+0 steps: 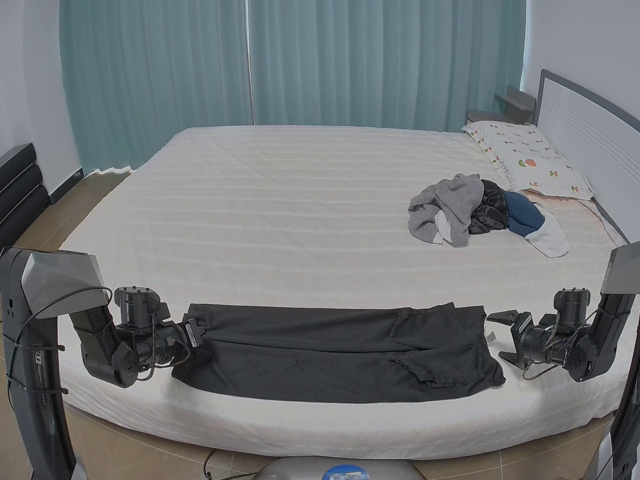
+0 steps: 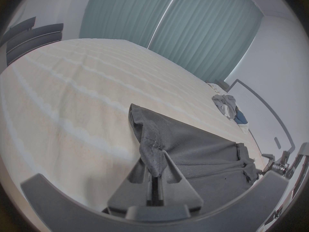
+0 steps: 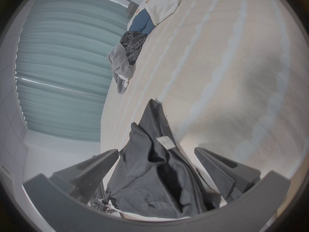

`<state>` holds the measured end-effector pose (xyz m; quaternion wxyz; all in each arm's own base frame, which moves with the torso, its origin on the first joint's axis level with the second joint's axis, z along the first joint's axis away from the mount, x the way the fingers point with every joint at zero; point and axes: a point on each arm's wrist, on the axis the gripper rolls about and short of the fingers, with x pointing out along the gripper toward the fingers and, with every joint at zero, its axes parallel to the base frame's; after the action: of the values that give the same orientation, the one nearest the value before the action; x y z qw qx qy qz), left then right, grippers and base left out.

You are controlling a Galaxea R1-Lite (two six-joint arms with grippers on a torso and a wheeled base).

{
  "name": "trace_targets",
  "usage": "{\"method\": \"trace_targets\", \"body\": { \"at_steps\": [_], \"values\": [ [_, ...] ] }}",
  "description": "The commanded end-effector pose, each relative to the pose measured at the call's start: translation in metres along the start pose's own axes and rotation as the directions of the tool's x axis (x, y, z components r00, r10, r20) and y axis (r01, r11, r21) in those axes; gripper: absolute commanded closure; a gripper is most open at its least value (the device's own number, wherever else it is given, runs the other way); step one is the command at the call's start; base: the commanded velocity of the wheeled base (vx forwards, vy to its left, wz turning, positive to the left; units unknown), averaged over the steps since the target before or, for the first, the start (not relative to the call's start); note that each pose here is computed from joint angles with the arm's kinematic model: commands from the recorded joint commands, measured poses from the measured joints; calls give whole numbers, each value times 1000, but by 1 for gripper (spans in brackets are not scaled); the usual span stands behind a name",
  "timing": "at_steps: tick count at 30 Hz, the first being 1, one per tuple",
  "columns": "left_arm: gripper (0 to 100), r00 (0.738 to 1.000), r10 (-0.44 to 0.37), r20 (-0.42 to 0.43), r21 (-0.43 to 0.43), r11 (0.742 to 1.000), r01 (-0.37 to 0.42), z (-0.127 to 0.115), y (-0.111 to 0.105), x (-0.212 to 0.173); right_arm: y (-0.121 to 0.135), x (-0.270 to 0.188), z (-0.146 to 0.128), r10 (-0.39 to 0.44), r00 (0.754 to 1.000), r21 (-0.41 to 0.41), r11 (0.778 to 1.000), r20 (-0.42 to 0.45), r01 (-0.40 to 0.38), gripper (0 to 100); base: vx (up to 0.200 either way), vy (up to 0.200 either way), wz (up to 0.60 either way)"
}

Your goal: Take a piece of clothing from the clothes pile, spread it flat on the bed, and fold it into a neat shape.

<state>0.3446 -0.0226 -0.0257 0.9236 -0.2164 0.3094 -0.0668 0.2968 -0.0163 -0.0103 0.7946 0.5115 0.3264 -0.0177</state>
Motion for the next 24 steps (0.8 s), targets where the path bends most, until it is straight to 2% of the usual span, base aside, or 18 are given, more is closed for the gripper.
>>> {"method": "trace_targets", "body": {
  "at_steps": [1,10,19,24],
  "values": [
    [100,1000,-19,13,-23,1000,19,3,-6,3,0,0,0,0,1000,1,1000,-2,0,0,0,0,0],
    [100,998,-43,35,-65,997,45,9,-17,3,0,0,-1,0,1000,2,1000,-3,0,0,0,0,0],
    [100,996,-66,52,-68,995,70,18,-32,-10,0,1,-1,-1,1000,1,1000,-4,1,0,0,-200,0],
    [100,997,-26,79,-56,998,30,26,-48,-14,0,1,-1,-2,1000,1,1000,-2,2,0,0,-200,0]
  ]
}}
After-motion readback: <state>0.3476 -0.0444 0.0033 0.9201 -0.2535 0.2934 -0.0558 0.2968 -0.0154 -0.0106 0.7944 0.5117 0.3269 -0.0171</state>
